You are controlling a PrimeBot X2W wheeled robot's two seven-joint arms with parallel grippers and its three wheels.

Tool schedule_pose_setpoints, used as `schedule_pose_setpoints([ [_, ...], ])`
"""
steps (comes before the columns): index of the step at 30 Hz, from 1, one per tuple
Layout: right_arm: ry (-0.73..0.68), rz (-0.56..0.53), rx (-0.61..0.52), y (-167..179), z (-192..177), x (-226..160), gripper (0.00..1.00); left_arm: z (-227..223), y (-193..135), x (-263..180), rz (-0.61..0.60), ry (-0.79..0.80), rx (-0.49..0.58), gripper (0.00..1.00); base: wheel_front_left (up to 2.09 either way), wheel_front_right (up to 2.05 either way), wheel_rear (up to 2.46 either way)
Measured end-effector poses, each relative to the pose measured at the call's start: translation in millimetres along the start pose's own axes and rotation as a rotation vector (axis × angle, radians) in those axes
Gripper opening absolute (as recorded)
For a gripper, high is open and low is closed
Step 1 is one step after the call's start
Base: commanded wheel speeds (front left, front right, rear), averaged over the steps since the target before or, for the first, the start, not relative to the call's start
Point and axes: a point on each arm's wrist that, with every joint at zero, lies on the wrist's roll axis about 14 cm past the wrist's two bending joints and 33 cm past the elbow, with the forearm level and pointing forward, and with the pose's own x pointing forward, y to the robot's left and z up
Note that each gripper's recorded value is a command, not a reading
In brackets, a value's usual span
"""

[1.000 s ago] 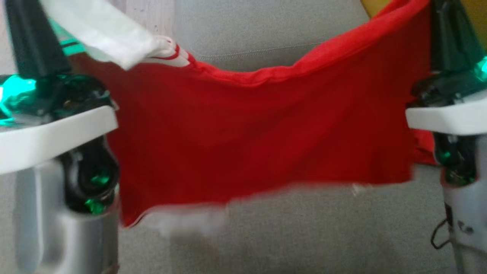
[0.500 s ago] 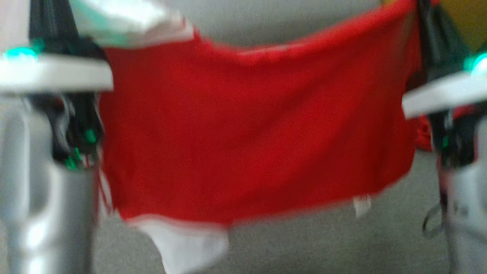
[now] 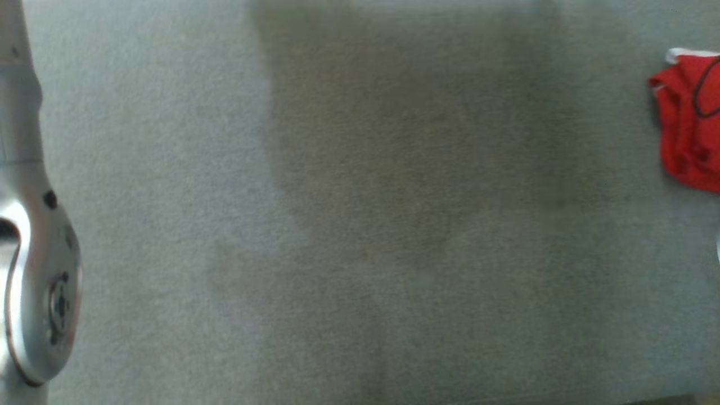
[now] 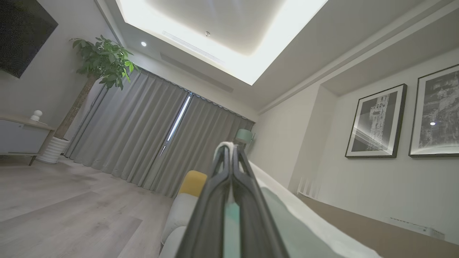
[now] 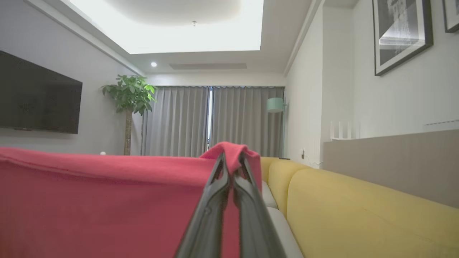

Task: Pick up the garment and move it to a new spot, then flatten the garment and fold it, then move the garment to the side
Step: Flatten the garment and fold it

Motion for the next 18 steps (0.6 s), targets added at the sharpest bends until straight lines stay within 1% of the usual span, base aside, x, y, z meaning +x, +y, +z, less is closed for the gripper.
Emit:
schedule_pose_setpoints([
  [5, 0.138, 0.024, 0.016, 15.3, -64.7, -5.7, 0.00, -43.4, 32.1, -15.9, 0.052, 0.090, 0.023, 0.00, 0.00, 0.00, 0.00],
  [8, 0.255, 0.038, 0.031, 24.8, -111.3, -24.8, 0.00, -78.8, 50.4, -38.6, 0.094, 0.177, 0.022, 0.00, 0.00, 0.00, 0.00],
  [10, 0.358, 0.043, 0.054, 31.8, -147.9, -49.1, 0.00, -105.2, 62.2, -62.7, 0.124, 0.253, 0.023, 0.00, 0.00, 0.00, 0.00],
  [13, 0.522, 0.071, 0.059, 45.2, -195.4, -97.9, 0.00, -137.9, 79.8, -107.9, 0.175, 0.365, 0.029, 0.00, 0.00, 0.00, 0.00],
  [16, 0.654, 0.075, 0.078, 51.4, -221.2, -140.7, 0.00, -153.8, 91.5, -150.5, 0.216, 0.449, 0.040, 0.00, 0.00, 0.00, 0.00],
  [18, 0.712, 0.086, 0.078, 54.6, -226.9, -160.5, 0.00, -155.6, 92.0, -173.1, 0.223, 0.476, 0.043, 0.00, 0.00, 0.00, 0.00],
])
